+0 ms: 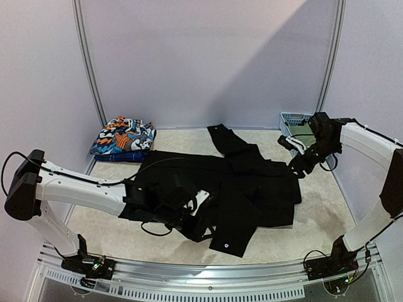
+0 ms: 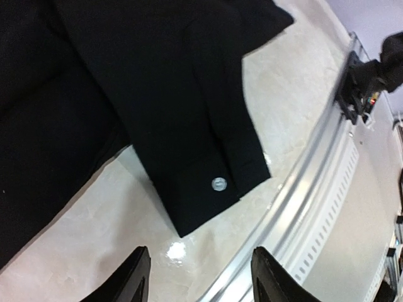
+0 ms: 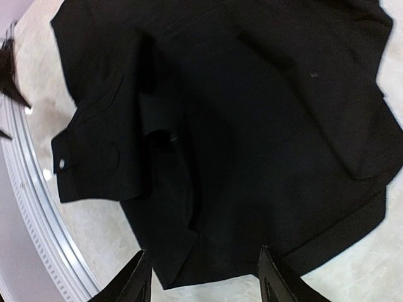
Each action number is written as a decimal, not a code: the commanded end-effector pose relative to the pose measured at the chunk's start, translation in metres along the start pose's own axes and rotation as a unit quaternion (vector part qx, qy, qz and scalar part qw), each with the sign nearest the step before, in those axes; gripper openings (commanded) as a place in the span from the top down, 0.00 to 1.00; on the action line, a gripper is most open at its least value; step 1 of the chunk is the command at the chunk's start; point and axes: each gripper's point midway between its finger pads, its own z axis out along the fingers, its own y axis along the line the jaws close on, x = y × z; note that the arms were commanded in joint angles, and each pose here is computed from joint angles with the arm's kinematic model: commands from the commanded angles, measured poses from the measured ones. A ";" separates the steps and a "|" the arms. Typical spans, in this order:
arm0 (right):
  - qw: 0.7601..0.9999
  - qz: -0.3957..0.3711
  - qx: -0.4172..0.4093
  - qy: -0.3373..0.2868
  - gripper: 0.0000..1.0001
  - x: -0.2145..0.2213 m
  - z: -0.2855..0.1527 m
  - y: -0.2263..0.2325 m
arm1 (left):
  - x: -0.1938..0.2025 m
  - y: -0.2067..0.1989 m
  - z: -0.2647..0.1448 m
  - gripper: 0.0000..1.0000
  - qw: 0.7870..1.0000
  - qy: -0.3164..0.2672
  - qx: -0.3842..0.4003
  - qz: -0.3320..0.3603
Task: Fold and stack the mixed laundry pile
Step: Adjust the 1/3-folded shirt at the center of the board.
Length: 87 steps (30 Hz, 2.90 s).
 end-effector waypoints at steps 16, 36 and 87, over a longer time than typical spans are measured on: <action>0.998 -0.059 -0.008 0.005 0.42 0.019 0.004 0.036 | 0.035 0.017 0.075 0.45 0.996 0.073 -0.010 -0.055; 0.998 -0.056 0.016 0.008 0.42 0.018 0.004 0.027 | -0.050 -0.003 0.042 1.00 0.999 0.001 -0.031 0.013; 0.994 -0.055 0.088 0.027 0.42 0.027 -0.005 0.005 | -0.320 0.063 -0.004 1.00 0.957 -0.268 0.099 -0.047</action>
